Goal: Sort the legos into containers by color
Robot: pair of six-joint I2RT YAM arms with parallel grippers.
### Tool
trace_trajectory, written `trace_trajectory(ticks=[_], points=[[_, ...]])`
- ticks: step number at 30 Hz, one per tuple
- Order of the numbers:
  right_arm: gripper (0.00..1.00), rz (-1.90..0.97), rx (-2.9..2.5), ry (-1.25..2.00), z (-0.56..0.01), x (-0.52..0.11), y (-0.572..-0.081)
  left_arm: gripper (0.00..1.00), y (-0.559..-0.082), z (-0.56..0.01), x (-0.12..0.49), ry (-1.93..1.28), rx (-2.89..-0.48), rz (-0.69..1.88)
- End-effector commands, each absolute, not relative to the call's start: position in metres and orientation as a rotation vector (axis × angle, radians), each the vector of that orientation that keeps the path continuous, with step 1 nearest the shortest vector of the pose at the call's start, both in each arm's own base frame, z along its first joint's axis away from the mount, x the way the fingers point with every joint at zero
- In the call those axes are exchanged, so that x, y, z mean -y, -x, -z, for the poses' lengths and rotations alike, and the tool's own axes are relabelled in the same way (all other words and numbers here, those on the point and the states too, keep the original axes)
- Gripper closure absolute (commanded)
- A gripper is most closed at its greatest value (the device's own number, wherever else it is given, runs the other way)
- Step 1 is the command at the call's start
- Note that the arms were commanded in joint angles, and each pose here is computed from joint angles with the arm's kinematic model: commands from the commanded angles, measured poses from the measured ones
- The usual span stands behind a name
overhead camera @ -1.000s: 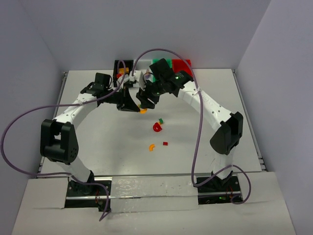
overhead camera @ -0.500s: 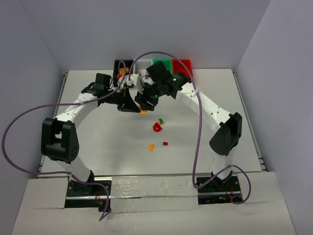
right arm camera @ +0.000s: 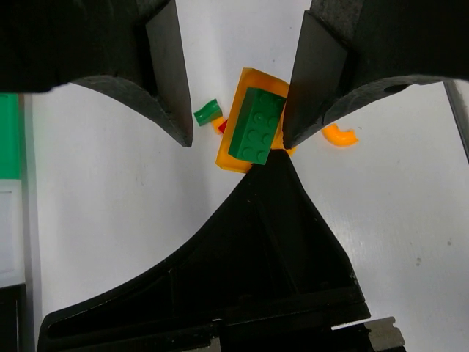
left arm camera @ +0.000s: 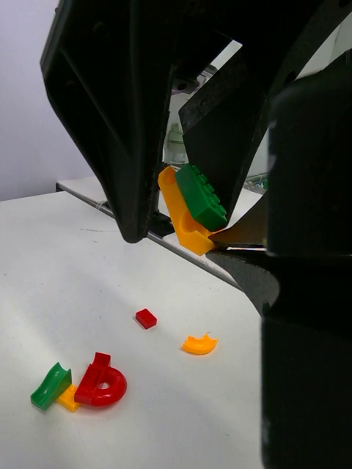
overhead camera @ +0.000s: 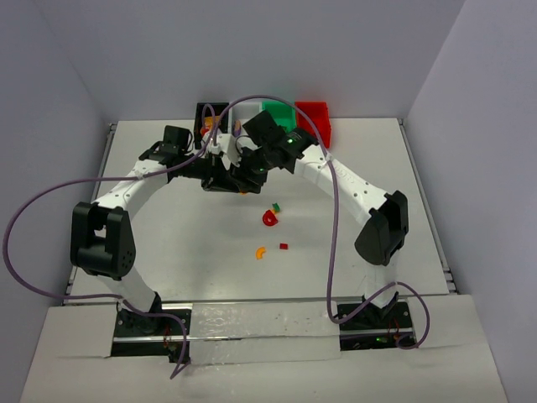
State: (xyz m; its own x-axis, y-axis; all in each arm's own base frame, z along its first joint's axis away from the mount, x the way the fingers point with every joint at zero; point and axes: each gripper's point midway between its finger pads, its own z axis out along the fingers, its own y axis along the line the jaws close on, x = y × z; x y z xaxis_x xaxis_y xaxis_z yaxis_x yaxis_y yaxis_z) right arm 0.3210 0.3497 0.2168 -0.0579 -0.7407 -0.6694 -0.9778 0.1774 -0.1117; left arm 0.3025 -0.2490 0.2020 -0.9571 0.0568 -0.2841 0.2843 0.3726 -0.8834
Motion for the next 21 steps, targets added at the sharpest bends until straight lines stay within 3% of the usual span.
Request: trace_trajectory(ticks=[1,10,17,21], points=[[0.42,-0.457,-1.833,1.622,-0.213,-0.354,-0.328,1.00,-0.303,-0.212,0.250,-0.337,-2.378,1.651],[0.40,-0.375,-1.820,1.584,-0.220,-0.353,-0.338,1.00,-0.308,-0.201,0.246,-0.307,-2.415,1.574],[0.47,-0.320,-1.798,1.578,-0.221,-0.352,-0.337,1.00,-0.311,-0.197,0.245,-0.294,-2.432,1.548],[0.46,-0.277,-1.791,1.576,-0.220,-0.352,-0.338,1.00,-0.312,-0.195,0.245,-0.285,-2.440,1.544]])
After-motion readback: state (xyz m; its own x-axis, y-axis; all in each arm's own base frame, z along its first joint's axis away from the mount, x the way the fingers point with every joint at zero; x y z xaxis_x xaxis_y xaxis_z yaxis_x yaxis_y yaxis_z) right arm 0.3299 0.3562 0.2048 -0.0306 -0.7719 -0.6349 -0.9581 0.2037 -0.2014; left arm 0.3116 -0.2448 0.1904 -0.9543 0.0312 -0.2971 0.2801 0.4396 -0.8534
